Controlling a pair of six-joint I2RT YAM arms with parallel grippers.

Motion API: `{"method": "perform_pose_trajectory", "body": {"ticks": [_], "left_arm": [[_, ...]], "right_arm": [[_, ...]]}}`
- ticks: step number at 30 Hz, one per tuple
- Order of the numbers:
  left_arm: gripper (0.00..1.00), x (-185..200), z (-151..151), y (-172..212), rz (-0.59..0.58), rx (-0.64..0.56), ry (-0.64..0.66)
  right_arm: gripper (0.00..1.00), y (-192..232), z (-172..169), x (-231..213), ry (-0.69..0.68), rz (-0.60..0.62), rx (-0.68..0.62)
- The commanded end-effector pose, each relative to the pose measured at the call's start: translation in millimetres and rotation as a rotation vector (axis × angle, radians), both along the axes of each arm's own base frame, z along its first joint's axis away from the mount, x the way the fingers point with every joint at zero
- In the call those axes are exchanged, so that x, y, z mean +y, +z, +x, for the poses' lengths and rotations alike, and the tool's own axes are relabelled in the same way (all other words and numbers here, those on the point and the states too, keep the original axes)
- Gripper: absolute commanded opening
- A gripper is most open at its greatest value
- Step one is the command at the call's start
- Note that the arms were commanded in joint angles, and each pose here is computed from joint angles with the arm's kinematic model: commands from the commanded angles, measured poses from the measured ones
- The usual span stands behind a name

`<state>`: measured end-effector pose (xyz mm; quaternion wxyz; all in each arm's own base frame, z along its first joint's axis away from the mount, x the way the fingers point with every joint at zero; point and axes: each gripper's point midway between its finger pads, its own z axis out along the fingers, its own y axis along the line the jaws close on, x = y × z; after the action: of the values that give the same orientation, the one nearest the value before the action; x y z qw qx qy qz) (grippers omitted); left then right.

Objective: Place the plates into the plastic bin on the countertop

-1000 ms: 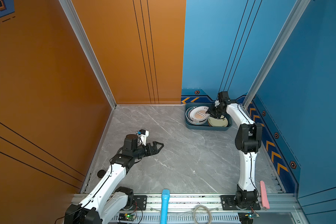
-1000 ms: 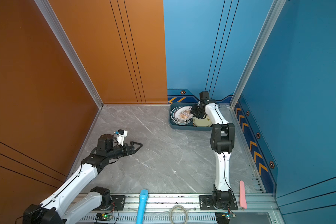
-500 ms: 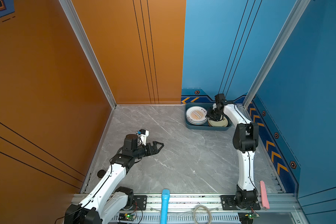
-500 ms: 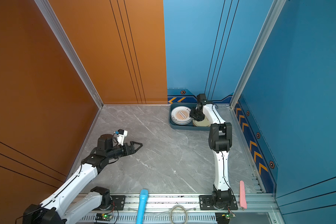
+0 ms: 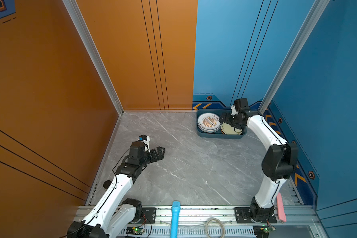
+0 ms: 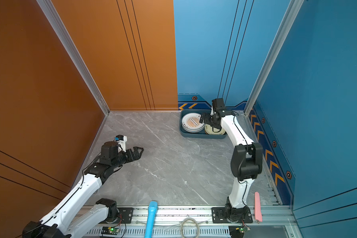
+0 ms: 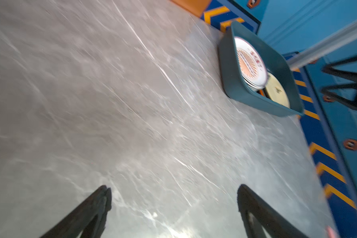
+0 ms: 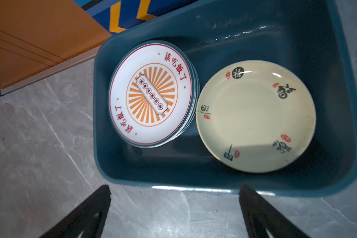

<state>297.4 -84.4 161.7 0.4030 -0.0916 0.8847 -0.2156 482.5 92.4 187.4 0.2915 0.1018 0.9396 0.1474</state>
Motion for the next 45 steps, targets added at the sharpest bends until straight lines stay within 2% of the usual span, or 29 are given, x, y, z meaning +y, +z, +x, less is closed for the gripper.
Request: {"method": "perform_pose_trajectory", "body": {"ticks": [1, 4, 7, 11, 17, 19, 22, 25, 30, 32, 34, 35, 37, 38, 40, 45], "left_arm": [[0.98, 62.3, 23.7, 17.7, 0.306, -0.113, 0.226], [0.98, 85.4, 36.4, 15.2, 0.449, -0.185, 0.289], [0.98, 96.1, 42.9, -1.6, 0.536, -0.224, 0.298], [0.98, 102.2, 45.4, -26.7, 0.548, -0.261, 0.309], [0.98, 110.5, 50.4, -44.1, 0.537, -0.301, 0.33], [0.98, 106.8, 54.4, -42.7, 0.541, -0.331, 0.299], [0.98, 111.9, 62.7, -40.9, 0.529, -0.348, 0.32], [0.98, 110.7, 74.3, -41.5, 0.521, -0.36, 0.291], [0.98, 106.0, 83.6, -65.8, 0.519, -0.373, 0.243], [0.98, 106.0, 84.9, -64.1, 0.517, -0.425, 0.251], [0.98, 111.5, 79.4, -65.0, 0.515, -0.404, 0.285], [0.98, 116.5, 79.0, -64.6, 0.519, -0.399, 0.317], [0.98, 123.2, 83.6, -64.2, 0.537, -0.385, 0.358], [0.98, 122.0, 85.2, -65.8, 0.544, -0.369, 0.35], [0.98, 114.8, 92.8, -69.1, 0.555, -0.334, 0.299], [0.98, 87.4, 94.2, -70.3, 0.581, -0.355, 0.168]], "right_arm": [[1.0, -15.6, -5.2, -10.9, 0.001, -0.088, -0.08], [1.0, -34.5, -19.0, -25.1, -0.005, -0.169, -0.116], [1.0, -56.9, -32.7, -45.8, -0.041, -0.241, -0.086], [1.0, -84.8, -51.0, -70.2, -0.076, -0.307, -0.075], [1.0, -87.8, -70.6, -93.8, -0.1, -0.432, -0.213], [1.0, -89.1, -76.8, -96.8, -0.109, -0.429, -0.301], [1.0, -90.0, -86.8, -105.8, -0.178, -0.377, -0.409], [1.0, -83.9, -97.4, -106.2, -0.175, -0.37, -0.454], [1.0, -70.6, -104.4, -119.0, -0.214, -0.427, -0.556], [1.0, -72.7, -104.3, -121.9, -0.219, -0.436, -0.585], [1.0, -86.0, -101.7, -125.3, -0.244, -0.425, -0.63], [1.0, -88.8, -94.0, -124.2, -0.237, -0.418, -0.637], [1.0, -95.8, -91.1, -117.5, -0.176, -0.427, -0.546], [1.0, -94.9, -89.0, -115.4, -0.171, -0.429, -0.566], [1.0, -94.0, -90.0, -114.2, -0.17, -0.436, -0.576], [1.0, -95.0, -90.8, -114.2, -0.171, -0.442, -0.571]]}}
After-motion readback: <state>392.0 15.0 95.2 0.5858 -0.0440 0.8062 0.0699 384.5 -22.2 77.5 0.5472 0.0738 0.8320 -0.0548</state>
